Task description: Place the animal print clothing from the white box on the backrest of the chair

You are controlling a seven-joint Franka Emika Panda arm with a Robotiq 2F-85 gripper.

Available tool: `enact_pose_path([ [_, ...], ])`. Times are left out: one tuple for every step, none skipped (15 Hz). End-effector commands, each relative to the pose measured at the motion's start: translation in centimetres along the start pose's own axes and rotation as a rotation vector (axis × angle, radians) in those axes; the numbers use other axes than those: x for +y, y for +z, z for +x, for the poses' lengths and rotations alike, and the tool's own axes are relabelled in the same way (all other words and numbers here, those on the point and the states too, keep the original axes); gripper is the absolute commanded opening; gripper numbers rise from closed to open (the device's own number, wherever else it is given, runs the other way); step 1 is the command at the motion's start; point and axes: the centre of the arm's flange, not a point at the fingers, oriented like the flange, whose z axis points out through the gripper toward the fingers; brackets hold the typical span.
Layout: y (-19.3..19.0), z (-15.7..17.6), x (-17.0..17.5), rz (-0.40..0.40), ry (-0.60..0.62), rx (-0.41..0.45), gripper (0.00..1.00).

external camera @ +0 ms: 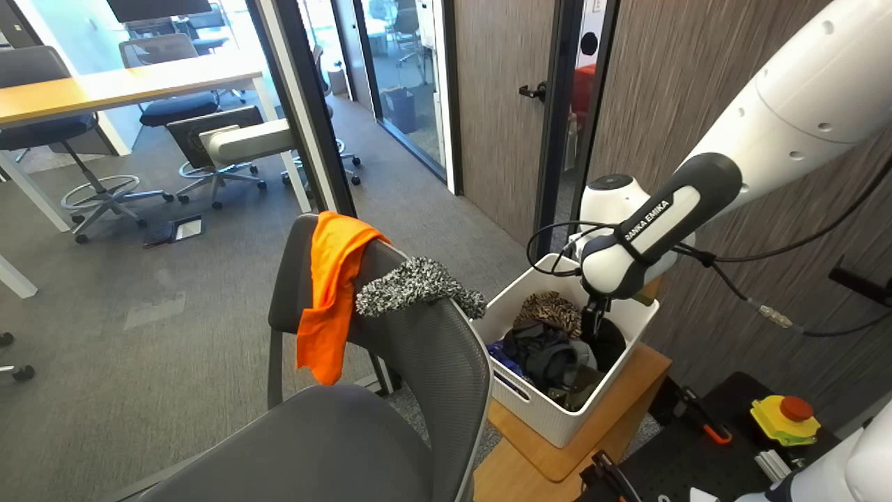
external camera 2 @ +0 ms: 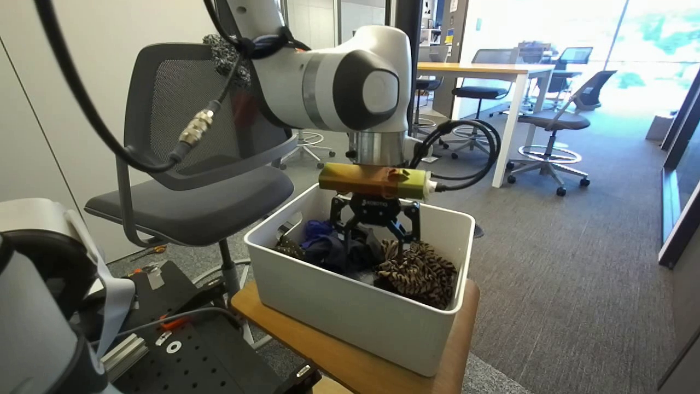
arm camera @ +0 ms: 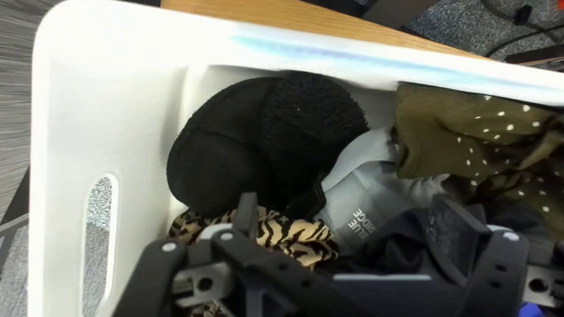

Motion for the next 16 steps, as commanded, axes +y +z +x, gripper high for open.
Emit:
enact_pose_path([
  [3.2,2.1,1.8,0.024,-0.029,0.03,1.0],
  [4.0,2.4,2.0,0.032,-0.03,0.032,1.0],
  [4.8,2.5,2.4,0.045,-0.031,0.028,1.0],
  [5.6,2.7,2.8,0.055,-0.031,0.026,1.0],
  [6.3,2.9,3.1,0.064,-0.027,0.02,1.0],
  [6.9,2.9,3.5,0.07,-0.022,0.008,1.0],
  [7.4,2.9,3.9,0.069,-0.017,0.0,1.0],
  [7.7,2.9,4.4,0.067,-0.008,-0.004,1.0],
  [8.0,2.8,4.9,0.064,0.0,-0.009,1.0],
  [8.3,2.8,5.3,0.064,0.007,-0.012,1.0],
  [8.6,2.9,5.7,0.066,0.01,-0.013,1.0],
  [8.8,2.9,6.0,0.07,0.011,-0.012,1.0],
  [9.1,3.0,6.4,0.072,0.018,-0.012,1.0],
  [9.3,3.0,6.7,0.072,0.022,-0.012,1.0],
  [9.4,3.0,7.0,0.071,0.025,-0.013,1.0],
  [9.6,3.1,7.2,0.071,0.028,-0.013,1.0],
])
